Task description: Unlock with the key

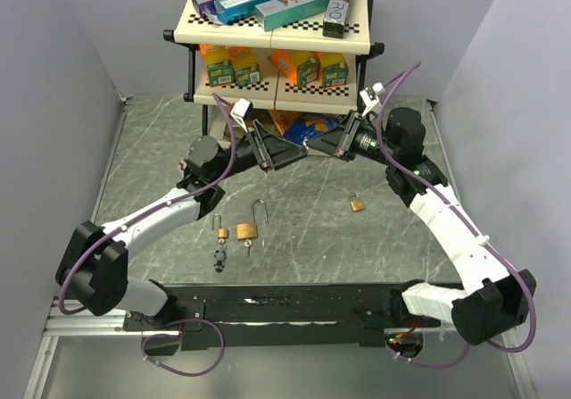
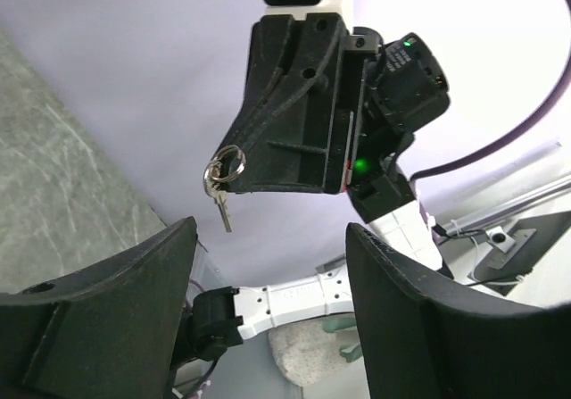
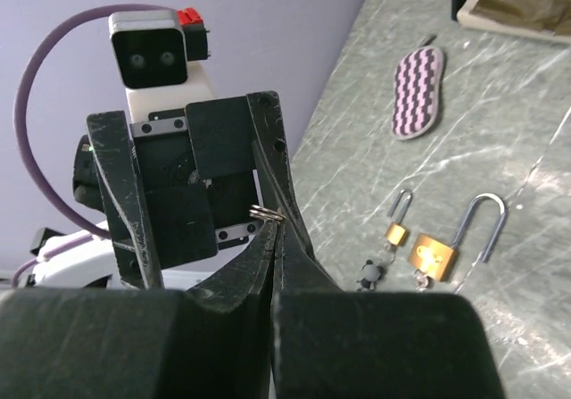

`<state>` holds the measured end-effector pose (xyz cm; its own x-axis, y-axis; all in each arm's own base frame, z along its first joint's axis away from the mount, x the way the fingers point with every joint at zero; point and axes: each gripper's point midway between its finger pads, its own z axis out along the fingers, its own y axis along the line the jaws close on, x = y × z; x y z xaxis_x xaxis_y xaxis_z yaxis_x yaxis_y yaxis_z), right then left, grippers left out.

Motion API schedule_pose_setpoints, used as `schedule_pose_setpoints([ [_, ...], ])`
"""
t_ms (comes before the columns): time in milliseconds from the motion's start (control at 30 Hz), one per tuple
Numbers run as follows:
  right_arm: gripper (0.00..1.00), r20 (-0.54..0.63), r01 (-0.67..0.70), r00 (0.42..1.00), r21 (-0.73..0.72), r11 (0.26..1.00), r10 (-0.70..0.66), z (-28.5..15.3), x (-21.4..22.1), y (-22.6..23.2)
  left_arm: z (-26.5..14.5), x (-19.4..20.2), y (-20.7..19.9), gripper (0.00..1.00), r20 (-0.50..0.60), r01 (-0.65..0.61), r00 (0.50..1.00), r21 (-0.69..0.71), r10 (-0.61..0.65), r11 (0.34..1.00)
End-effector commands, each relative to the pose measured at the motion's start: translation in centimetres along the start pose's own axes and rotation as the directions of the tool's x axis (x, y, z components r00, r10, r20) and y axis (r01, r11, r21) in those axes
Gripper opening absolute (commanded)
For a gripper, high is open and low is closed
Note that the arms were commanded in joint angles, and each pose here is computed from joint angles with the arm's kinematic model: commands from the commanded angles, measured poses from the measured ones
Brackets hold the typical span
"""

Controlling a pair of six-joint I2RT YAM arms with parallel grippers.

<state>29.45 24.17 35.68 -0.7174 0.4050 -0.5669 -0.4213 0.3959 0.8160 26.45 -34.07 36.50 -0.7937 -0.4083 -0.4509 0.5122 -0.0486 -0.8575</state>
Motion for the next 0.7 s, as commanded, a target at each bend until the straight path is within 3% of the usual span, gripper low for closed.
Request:
schedule_pose_setpoints([
  [0,0.00,0.054,0.032,0.998,-0.105,0.994,-0.026,-1.1,-1.0,3.0,0.1,-0.4,-3.3,0.71,0.022,-0.029,0.999,0.113,0.027,0.993],
  [300,0.00,0.069,0.023,0.997,-0.104,0.994,-0.016,-1.6,-0.7,3.0,0.2,-0.2,-2.7,0.60,0.056,0.007,0.998,0.091,-0.012,0.996],
  [467,0.00,0.073,0.023,0.997,-0.110,0.994,-0.015,-1.7,-0.7,3.1,1.2,0.6,-2.6,0.56,0.018,0.004,1.000,0.080,-0.006,0.997],
  [667,0.00,0.069,0.022,0.998,-0.112,0.993,-0.014,-1.6,-0.6,3.1,1.6,0.8,-2.5,0.40,0.007,0.005,1.000,0.079,-0.006,0.997],
])
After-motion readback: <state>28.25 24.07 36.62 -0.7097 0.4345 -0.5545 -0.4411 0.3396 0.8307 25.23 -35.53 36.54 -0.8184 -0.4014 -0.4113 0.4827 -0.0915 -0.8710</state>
